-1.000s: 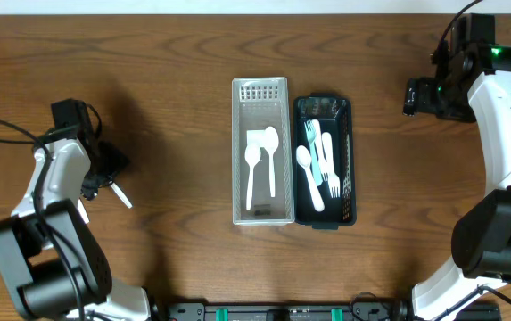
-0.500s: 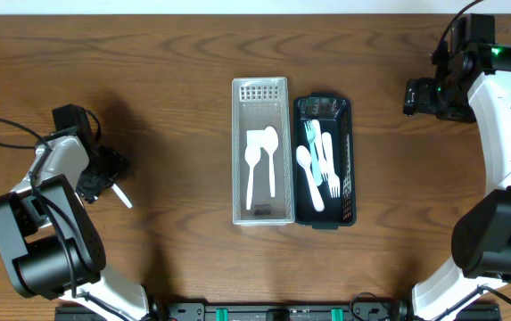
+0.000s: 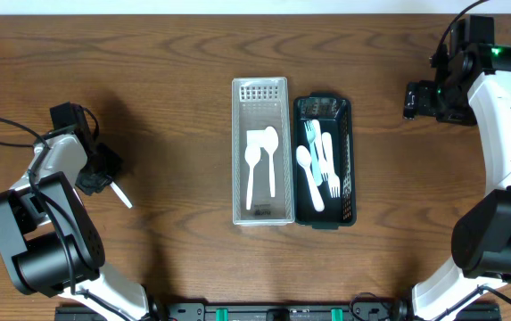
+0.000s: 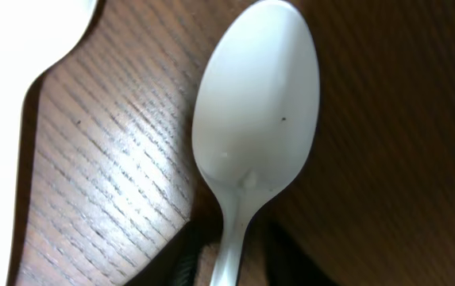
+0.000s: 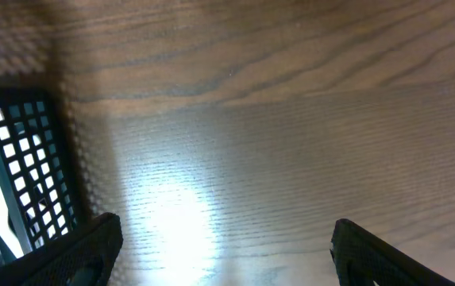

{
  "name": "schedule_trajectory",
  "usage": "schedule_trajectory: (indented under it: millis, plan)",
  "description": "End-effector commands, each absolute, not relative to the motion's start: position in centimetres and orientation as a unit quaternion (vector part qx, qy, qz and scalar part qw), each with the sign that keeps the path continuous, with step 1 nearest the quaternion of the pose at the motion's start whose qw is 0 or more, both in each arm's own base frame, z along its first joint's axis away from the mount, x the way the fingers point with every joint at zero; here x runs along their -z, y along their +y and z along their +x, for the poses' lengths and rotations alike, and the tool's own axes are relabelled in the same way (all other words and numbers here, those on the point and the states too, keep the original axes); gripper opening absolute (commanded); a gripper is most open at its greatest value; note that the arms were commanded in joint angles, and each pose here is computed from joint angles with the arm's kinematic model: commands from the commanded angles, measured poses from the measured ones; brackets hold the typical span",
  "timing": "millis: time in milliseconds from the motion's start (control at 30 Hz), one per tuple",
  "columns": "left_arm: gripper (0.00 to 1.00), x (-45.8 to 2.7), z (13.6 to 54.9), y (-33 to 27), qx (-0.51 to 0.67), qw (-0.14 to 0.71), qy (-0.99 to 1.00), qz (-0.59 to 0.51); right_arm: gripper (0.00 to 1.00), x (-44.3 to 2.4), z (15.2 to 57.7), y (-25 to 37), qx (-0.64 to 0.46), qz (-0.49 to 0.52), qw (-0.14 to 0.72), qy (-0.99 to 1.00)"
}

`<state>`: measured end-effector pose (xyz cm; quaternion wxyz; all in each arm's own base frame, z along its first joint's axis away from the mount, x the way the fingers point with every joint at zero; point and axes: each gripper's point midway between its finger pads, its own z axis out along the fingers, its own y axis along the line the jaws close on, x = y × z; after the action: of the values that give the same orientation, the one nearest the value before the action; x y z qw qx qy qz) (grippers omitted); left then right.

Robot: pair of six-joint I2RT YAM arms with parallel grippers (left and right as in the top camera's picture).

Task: Pack container
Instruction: 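Move the left gripper back to the spoons and grasp one, then place the spoon into the clear caddy with the left gripper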

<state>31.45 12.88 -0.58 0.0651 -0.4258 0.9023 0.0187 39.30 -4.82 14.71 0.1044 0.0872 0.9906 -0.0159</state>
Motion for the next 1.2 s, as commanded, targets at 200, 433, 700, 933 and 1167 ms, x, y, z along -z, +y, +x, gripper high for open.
schedule_trajectory:
  millis: [200, 433, 700, 933, 1167]
  plan:
    - [0.09, 3.0, 29.4, 12.7, -0.03, 0.019, 0.904, -0.427, 0.88, -14.3, 38.9, -5.3, 0.022, 0.084, 0.092, 0.992]
    - [0.06, 2.1, 29.5, 12.4, -0.03, 0.022, 0.906, -0.422, 0.87, -14.3, 38.9, -5.3, 0.022, 0.084, 0.092, 0.992]
    - [0.06, -5.9, 33.0, 8.7, -0.004, 0.098, 0.94, -0.327, 0.88, -14.3, 39.3, -5.3, 0.022, 0.084, 0.099, 0.991]
    - [0.06, -16.1, 34.7, -1.3, 0.065, 0.188, 0.961, -0.191, 0.88, -14.4, 39.5, -5.4, 0.022, 0.084, 0.105, 0.991]
    - [0.06, -19.7, 33.5, -12.5, 0.116, 0.227, 0.966, -0.036, 0.88, -14.4, 39.5, -5.3, 0.022, 0.084, 0.105, 0.991]
